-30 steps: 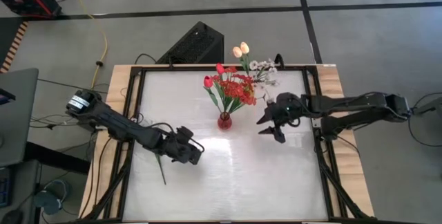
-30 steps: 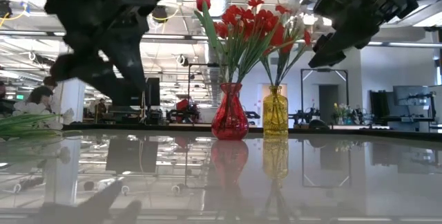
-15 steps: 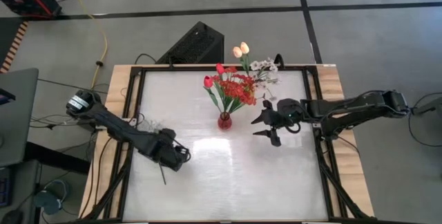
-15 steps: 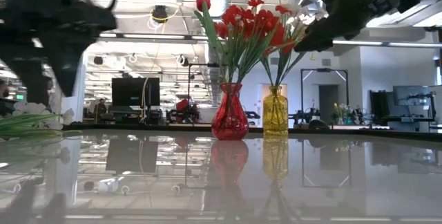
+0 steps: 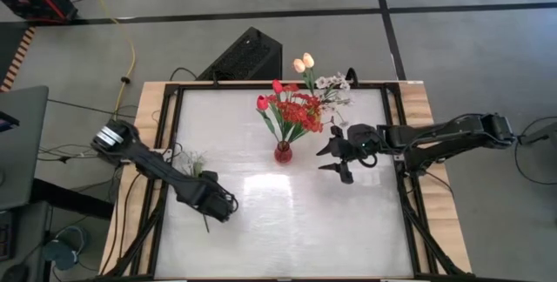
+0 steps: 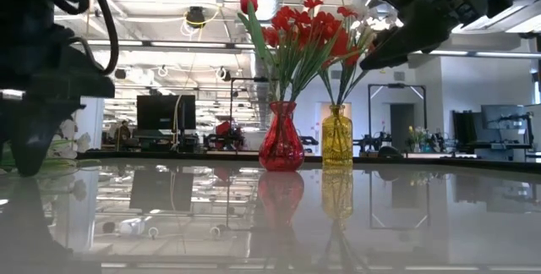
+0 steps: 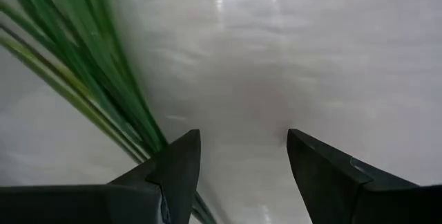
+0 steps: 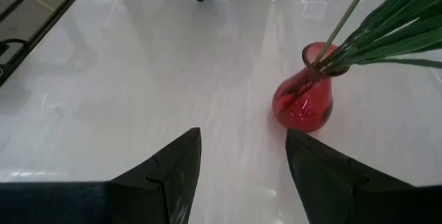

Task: Sort flowers into vase by color
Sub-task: Put the white flowers into the yellow vase

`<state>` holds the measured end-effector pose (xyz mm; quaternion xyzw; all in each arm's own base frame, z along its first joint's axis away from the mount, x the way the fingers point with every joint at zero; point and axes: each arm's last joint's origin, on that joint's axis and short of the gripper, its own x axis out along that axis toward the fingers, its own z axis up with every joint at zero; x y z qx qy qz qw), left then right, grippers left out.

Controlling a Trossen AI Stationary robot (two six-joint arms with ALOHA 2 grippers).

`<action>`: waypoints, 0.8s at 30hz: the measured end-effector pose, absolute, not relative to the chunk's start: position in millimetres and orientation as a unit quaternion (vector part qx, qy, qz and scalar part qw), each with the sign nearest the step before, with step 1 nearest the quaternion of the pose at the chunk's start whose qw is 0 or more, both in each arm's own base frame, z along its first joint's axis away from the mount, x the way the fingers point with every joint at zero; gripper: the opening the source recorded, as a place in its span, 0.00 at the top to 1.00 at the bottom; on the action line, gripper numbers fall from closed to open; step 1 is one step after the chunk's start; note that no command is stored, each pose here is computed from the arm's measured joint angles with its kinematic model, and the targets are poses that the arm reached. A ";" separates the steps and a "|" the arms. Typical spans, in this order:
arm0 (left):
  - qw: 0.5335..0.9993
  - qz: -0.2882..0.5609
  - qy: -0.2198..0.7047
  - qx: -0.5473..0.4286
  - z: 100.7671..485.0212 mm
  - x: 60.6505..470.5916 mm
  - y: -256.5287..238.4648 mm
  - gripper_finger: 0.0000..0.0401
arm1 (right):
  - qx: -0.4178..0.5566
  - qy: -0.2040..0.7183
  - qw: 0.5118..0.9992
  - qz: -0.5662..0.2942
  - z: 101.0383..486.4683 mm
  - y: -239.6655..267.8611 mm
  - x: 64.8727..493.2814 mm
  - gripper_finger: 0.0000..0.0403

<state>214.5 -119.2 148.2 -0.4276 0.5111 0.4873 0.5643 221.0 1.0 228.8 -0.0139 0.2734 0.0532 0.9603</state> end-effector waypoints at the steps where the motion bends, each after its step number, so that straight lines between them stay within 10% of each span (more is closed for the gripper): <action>1: 0.561 0.490 0.514 -0.425 146.4 214.6 -119.3 0.49 | -0.014 0.275 0.960 0.053 228.6 1.0 220.8 0.41; 24: 0.523 0.459 0.568 -0.440 146.3 199.4 -115.9 0.49 | -0.010 0.331 0.941 0.066 219.3 7.1 214.1 0.41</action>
